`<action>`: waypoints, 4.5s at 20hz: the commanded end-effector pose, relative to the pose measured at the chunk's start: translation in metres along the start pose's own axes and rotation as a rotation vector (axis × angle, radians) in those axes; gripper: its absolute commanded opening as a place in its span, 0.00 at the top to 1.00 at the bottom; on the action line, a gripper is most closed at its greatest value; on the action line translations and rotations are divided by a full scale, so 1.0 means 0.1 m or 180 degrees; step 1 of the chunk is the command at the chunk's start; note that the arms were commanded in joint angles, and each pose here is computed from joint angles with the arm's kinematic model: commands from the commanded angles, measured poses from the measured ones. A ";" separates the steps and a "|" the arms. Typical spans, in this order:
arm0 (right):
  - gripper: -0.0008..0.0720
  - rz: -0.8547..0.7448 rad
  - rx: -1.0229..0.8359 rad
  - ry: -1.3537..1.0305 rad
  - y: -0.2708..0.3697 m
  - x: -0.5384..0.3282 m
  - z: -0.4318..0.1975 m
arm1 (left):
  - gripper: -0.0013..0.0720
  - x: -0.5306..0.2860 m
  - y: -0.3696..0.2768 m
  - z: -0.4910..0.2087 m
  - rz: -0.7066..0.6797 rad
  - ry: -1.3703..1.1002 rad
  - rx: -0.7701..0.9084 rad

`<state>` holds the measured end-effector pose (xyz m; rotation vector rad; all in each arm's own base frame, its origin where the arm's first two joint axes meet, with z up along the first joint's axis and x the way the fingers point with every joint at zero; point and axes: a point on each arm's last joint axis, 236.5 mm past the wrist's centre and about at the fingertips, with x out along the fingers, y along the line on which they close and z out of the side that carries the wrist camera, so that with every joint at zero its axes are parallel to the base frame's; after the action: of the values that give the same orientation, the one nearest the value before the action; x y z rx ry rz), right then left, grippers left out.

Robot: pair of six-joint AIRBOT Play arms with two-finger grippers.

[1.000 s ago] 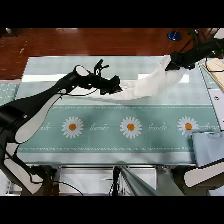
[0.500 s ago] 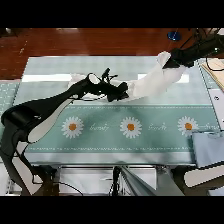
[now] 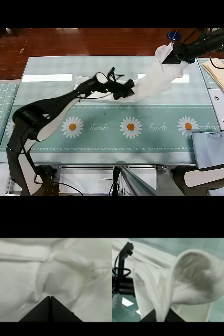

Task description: Fold the shirts.

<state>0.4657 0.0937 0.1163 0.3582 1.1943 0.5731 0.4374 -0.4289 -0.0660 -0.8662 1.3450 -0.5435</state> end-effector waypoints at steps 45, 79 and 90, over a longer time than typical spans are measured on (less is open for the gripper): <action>0.23 -0.1188 0.0001 -0.0095 -0.78 -0.19 0.05 | 0.00 -1.86 1.16 0.68 0.0365 0.0859 0.1174; 0.19 -0.0824 0.0233 0.0230 -0.83 0.27 -0.09 | 0.94 -2.44 -0.05 1.07 -0.0861 0.0415 0.1208; 0.19 -0.0047 0.0220 0.0491 -0.18 1.13 -0.14 | 0.94 -2.81 1.77 0.94 0.1468 0.1046 0.0853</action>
<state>0.4846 0.1163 0.0208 0.3750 1.3665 0.5082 0.4632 -0.1352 -0.0072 -0.3950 1.5623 -0.7004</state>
